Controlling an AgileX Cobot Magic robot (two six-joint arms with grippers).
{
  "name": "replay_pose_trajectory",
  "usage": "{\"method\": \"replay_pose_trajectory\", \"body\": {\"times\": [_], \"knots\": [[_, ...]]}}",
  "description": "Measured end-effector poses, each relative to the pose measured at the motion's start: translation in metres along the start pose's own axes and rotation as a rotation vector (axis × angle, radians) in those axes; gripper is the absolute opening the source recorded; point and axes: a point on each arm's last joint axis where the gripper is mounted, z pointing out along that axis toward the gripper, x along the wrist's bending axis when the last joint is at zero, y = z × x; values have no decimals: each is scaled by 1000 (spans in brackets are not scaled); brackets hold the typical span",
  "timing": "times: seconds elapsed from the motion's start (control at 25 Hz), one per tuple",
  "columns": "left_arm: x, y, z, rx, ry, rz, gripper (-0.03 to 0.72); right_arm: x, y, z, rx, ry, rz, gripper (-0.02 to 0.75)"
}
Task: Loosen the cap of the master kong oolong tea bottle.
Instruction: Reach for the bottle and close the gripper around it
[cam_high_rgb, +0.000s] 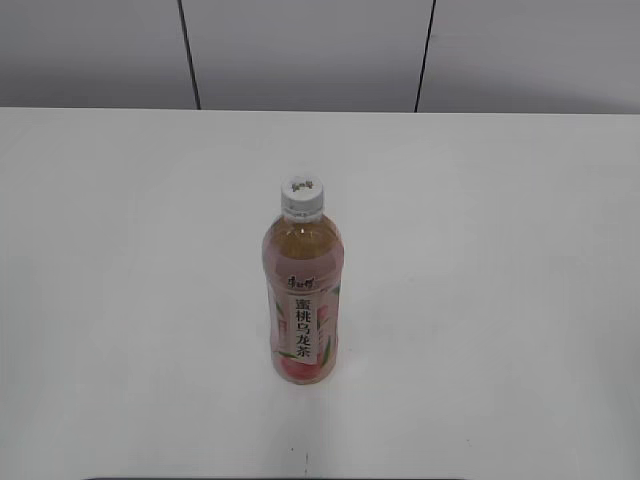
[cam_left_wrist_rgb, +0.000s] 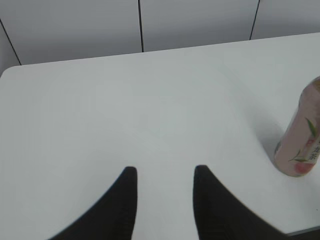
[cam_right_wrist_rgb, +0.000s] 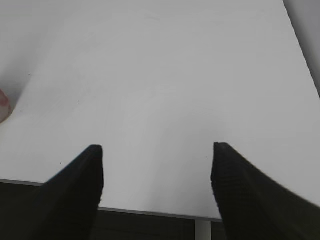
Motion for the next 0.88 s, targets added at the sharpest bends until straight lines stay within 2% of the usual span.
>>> {"method": "replay_pose_trajectory", "body": {"times": [0.52, 0.64, 0.76, 0.88], "knots": [[0, 0, 0, 0, -2, -1, 258, 0, 0, 0, 0, 0, 0, 512], [-1, 0, 0, -2, -6, -4, 330, 0, 0, 0, 0, 0, 0, 512], [0, 2, 3, 17, -9, -6, 436, 0, 0, 0, 0, 0, 0, 512], [0, 4, 9, 53, -14, -11, 474, 0, 0, 0, 0, 0, 0, 512]]}}
